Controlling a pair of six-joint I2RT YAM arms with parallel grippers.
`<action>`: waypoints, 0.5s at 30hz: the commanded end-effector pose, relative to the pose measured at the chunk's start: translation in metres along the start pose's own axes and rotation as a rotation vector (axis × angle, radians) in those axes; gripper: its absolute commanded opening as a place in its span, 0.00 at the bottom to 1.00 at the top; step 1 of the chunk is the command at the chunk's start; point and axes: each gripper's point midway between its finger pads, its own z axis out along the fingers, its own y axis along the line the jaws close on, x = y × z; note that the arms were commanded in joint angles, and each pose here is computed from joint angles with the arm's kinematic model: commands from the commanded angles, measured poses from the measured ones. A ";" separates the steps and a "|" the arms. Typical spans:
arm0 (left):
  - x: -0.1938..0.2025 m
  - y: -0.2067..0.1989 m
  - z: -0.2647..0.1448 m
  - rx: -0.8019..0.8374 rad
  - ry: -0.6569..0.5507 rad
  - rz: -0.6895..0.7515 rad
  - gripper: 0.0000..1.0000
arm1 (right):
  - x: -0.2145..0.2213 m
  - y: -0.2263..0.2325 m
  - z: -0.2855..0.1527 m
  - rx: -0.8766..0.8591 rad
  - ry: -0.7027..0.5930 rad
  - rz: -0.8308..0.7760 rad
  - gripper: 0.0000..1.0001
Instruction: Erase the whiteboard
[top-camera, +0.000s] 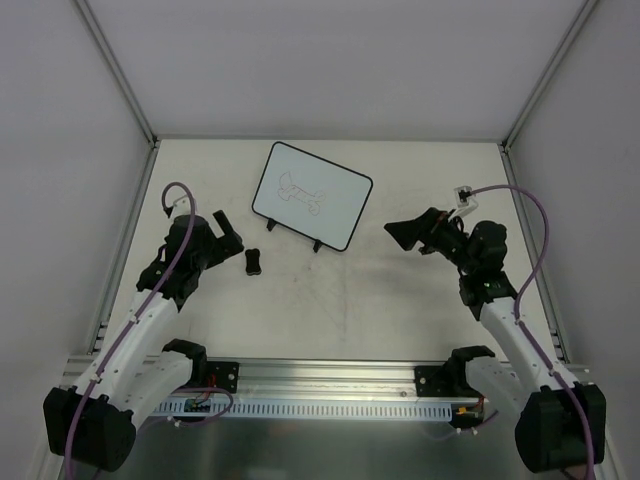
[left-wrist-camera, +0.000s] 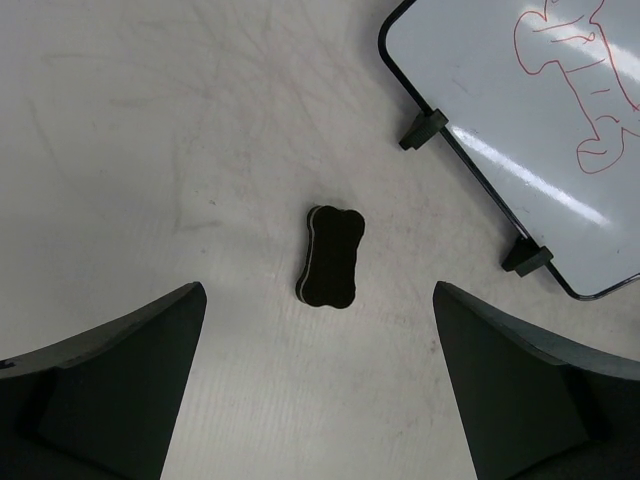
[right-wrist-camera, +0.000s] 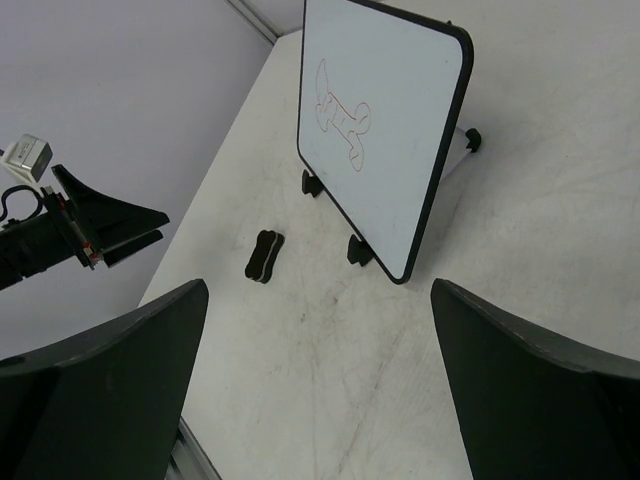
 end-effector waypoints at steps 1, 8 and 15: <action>-0.005 -0.011 0.000 0.070 -0.047 0.004 0.99 | -0.027 0.018 0.015 -0.083 -0.048 -0.008 0.99; -0.002 -0.015 0.004 0.091 -0.029 0.023 0.99 | -0.041 0.002 0.050 -0.152 -0.124 -0.091 0.94; 0.006 -0.019 0.012 0.119 -0.011 0.026 0.99 | -0.043 -0.022 0.085 -0.191 -0.165 -0.115 0.84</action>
